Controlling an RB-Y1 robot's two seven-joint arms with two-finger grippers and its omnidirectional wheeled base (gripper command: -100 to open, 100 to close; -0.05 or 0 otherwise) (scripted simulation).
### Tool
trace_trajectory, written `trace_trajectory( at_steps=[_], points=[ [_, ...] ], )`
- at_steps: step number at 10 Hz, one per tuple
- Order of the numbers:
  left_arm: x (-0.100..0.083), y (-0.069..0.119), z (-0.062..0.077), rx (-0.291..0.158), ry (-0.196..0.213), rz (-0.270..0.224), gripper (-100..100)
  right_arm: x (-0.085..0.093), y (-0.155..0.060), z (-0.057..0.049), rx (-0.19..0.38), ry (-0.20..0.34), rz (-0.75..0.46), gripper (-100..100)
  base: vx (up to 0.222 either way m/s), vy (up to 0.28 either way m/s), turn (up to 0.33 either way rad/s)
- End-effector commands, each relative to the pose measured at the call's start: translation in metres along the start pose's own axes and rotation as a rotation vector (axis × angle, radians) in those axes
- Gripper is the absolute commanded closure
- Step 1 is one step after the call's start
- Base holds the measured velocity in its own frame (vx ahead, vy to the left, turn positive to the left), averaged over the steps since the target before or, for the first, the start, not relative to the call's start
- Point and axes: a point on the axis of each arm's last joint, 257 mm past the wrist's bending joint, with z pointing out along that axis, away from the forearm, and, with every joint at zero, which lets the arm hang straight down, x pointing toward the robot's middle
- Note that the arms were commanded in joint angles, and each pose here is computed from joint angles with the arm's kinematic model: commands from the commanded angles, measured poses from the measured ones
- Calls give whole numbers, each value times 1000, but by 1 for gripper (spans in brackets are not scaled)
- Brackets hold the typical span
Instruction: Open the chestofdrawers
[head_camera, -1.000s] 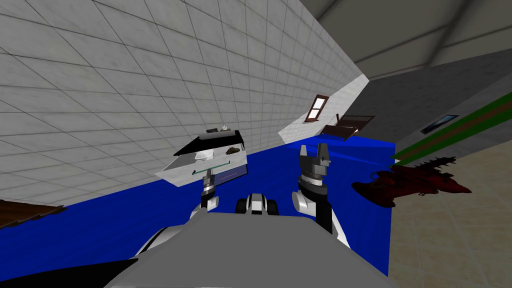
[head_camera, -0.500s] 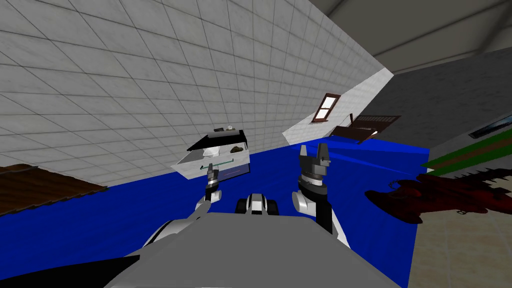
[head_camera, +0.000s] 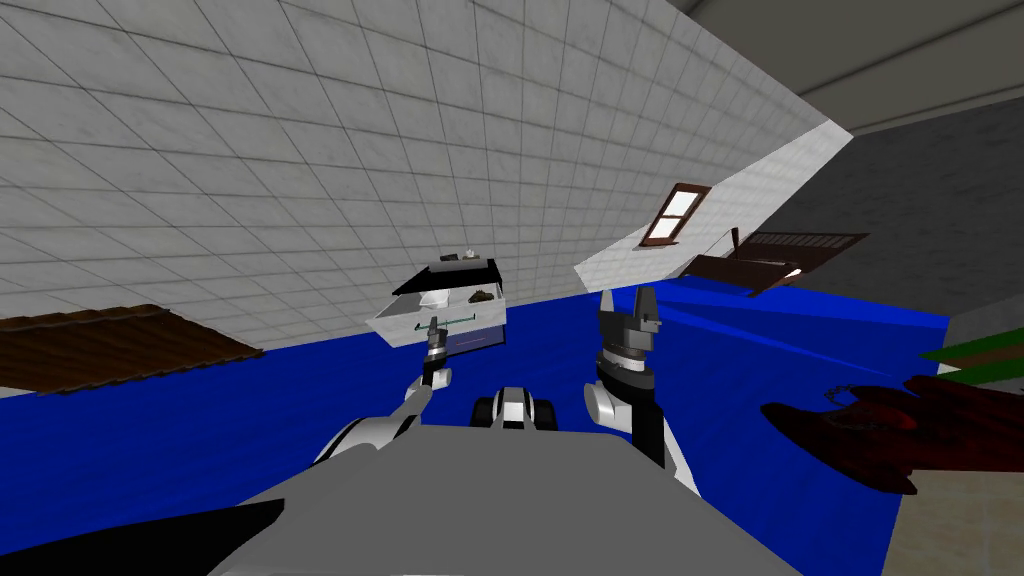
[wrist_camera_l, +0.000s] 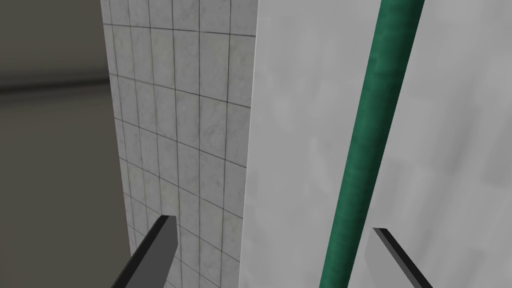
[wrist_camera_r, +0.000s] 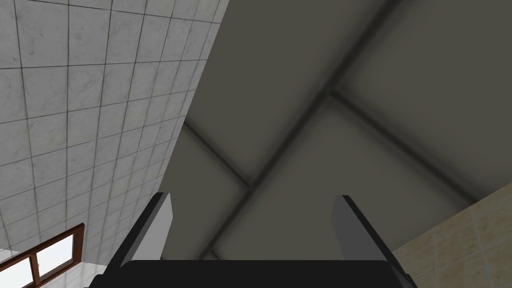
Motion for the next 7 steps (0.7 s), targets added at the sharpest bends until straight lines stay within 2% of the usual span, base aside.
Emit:
trace_trajectory(
  at_steps=[1,2,3,5,6,7],
  points=[
    [22,-2,20,10,34,-21,-100,0,0,0,0,0,0,0,-23,3,91],
    [21,1,17,1,33,-18,-100,0,0,0,0,0,0,0,-10,-1,-33],
    [36,0,29,2,54,-29,-100,0,0,0,0,0,0,0,-14,-1,143],
    [33,2,28,-3,52,-28,-100,0,0,0,0,0,0,0,-5,-1,48],
    [34,1,28,-2,52,-28,0,0,0,0,0,0,0,0,0,0,0],
    [34,2,28,-3,52,-28,0,0,0,0,0,0,0,0,0,0,0]
  ],
)
